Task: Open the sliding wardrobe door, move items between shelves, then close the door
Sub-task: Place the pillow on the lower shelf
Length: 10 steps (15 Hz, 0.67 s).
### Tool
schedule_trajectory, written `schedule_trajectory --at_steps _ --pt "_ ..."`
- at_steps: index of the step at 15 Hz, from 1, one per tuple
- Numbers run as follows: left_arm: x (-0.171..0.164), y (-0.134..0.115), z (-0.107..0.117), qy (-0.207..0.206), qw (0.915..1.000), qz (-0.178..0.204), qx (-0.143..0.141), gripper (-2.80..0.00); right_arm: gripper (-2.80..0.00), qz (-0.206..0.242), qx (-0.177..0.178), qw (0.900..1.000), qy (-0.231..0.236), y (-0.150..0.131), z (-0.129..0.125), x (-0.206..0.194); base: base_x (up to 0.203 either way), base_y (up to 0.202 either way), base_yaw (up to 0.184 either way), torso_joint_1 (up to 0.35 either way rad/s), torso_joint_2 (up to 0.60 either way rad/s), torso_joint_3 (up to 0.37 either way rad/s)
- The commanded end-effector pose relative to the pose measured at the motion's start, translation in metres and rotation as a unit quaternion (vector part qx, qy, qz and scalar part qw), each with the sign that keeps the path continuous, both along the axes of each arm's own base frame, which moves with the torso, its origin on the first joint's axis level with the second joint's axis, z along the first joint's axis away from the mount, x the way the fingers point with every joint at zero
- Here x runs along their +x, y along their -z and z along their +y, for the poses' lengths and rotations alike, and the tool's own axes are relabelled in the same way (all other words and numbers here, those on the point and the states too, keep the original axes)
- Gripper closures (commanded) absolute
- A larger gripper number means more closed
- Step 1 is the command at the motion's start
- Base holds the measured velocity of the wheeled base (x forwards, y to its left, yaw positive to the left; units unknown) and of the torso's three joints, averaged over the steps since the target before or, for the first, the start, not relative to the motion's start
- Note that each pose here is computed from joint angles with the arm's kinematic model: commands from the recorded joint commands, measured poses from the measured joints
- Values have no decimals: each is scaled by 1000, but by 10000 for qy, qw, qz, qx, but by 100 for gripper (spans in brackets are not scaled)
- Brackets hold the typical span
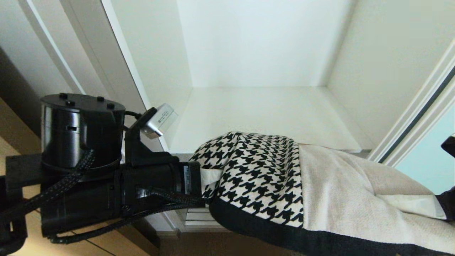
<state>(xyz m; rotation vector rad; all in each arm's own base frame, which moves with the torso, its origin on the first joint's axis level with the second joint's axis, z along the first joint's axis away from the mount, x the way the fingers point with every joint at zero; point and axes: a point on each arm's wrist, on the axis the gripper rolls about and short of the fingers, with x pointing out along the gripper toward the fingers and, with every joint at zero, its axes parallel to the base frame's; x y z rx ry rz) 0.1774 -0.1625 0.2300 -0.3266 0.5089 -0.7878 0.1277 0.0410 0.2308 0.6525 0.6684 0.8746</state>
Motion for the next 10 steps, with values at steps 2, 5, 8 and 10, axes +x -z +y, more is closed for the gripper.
schedule_trajectory --at_steps 2,5,8,10 --pt "-2 5 -1 56 10000 65 38 0 0 113 -59 9999 -96 6 5 0 0 0 0 0 0 0" --pt "7 13 -13 112 9997 149 159 0 0 240 -135 9996 -102 10 10 10 0 0 0 0 0 0" --pt "1 10 -22 322 9993 131 123 0 0 198 -128 9994 -238 7 15 10 0 0 0 0 0 0" --pt "-1 6 -22 333 9994 96 78 0 0 126 -136 9996 -231 2 15 8 0 0 0 0 0 0"
